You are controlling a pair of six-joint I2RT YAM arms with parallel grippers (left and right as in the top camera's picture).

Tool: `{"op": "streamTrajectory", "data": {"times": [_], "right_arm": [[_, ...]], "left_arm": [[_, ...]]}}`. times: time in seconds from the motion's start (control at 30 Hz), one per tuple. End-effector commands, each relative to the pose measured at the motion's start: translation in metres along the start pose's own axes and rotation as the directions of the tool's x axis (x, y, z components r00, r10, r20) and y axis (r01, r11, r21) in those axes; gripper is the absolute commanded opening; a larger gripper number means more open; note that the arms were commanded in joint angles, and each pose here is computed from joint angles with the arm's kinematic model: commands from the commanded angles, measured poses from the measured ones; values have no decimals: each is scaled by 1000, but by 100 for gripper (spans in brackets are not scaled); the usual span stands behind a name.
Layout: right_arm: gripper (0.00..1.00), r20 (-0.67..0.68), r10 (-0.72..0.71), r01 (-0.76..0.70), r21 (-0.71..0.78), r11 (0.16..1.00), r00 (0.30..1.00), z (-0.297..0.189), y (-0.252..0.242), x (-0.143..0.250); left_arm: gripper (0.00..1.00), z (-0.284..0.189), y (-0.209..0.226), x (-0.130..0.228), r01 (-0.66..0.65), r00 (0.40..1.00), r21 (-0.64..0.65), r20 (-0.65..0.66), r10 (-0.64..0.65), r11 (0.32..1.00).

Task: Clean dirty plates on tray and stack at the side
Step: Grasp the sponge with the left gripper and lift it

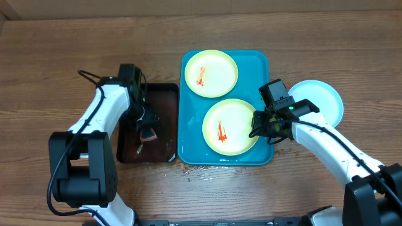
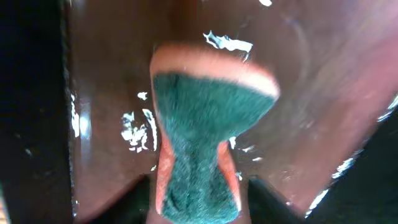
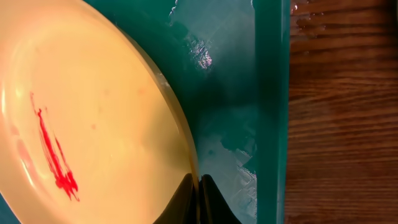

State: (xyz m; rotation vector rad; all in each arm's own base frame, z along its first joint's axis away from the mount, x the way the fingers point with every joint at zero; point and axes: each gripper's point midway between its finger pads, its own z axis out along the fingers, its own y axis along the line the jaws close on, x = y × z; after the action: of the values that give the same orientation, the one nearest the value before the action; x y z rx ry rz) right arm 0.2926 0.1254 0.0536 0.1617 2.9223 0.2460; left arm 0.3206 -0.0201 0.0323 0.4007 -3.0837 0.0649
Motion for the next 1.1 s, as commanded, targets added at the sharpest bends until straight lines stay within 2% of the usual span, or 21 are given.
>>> {"op": "streamTrajectory", "data": {"times": [0.0, 0.1, 0.23, 0.37, 0.4, 0.43, 0.6, 0.87, 1.07], "right_arm": [[4, 5, -14, 14, -12, 1000, 1000, 1, 3, 0], [4, 12, -33, 34, -15, 999, 999, 1, 4, -2], [4, 18, -33, 33, -18, 999, 999, 1, 5, -4], [4, 17, -26, 26, -17, 1000, 1000, 1, 4, -4], [4, 16, -26, 26, -16, 1000, 1000, 1, 4, -3], [4, 15, -26, 26, -16, 1000, 1000, 1, 4, -3], [4, -4, -24, 24, 0, 1000, 1000, 11, 1, 0], [4, -114, -17, 13, -42, 999, 993, 31, 7, 17], [4, -139, 87, -89, -11, 996, 986, 38, 4, 21]], "left_arm": [[59, -5, -3, -8, -16, 999, 4, 29, 16, 1000], [59, 3, -3, -7, -20, 999, 4, 34, 20, 1000], [47, 23, -4, 3, -25, 999, 3, 31, 25, 1000], [20, 39, -5, 13, -44, 999, -8, 29, 44, 999], [8, 41, -4, 14, -45, 999, -15, 30, 46, 999], [4, 42, -4, 15, -47, 999, -19, 28, 47, 999], [4, 28, -7, 10, -50, 998, -15, 22, 51, 999], [5, -46, -25, -20, -72, 993, 6, 90, 71, 997], [4, -83, -82, -23, -206, 971, 124, 153, 186, 971]]}}
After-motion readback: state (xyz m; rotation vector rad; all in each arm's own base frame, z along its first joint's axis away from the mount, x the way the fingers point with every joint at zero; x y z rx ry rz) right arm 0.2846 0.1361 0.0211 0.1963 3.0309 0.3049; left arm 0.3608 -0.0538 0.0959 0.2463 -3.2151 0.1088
